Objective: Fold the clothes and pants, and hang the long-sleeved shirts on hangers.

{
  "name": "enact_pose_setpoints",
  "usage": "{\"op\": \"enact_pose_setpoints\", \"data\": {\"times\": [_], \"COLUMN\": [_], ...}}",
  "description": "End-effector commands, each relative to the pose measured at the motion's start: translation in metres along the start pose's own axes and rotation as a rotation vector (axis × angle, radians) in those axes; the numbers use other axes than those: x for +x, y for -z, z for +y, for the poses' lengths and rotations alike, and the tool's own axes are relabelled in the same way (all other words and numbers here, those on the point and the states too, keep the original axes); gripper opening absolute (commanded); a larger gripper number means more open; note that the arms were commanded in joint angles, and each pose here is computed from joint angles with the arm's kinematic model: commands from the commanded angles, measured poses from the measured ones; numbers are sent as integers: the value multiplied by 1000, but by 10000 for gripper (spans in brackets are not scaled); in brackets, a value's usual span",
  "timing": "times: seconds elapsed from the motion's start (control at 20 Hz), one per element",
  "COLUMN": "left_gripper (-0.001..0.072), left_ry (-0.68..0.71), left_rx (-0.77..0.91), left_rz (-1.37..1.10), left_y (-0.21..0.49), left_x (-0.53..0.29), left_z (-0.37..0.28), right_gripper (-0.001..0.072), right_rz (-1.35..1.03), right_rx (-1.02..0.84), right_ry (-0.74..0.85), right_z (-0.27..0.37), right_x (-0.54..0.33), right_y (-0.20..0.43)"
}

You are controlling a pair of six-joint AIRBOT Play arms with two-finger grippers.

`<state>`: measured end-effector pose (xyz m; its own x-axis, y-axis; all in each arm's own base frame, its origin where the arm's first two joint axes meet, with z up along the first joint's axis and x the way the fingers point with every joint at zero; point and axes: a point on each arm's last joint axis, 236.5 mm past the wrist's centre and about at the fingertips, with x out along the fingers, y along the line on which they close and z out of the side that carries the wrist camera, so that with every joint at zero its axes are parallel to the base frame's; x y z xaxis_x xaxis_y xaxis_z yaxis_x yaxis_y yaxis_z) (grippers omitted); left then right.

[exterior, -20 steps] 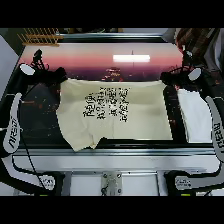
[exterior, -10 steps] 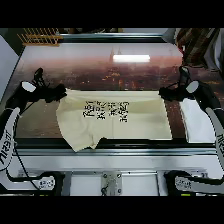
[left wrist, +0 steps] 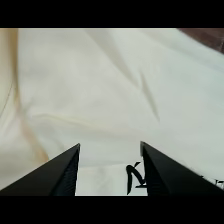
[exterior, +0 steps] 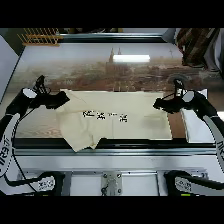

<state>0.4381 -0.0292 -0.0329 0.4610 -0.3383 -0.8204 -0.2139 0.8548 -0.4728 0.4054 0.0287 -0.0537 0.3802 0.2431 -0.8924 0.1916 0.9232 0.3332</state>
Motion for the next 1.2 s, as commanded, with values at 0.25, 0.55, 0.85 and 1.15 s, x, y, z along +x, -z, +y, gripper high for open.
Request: {"op": "enact_pose_setpoints", "data": {"times": [0.25,0.55,0.85,1.15], "left_gripper": [388,388,388,388], "left_ry": [68,97,105,105], "left_rx": [112,198,206,206], "left_rz": [3,54,48,49], "left_y": [58,124,126,126], "left_x": [-66,-55,-57,-57], "left_z": [-47,-63,-67,-67], "right_gripper": [607,607,583,584], "right_rz": [26,141,8,-50], "right_rx": [144,667,681,641], "right_ry": [140,124,32,-4], "right_z": [-68,-109,-90,-70], "right_x": [-116,-63,-25,0], "right_y": [65,180,166,146]}}
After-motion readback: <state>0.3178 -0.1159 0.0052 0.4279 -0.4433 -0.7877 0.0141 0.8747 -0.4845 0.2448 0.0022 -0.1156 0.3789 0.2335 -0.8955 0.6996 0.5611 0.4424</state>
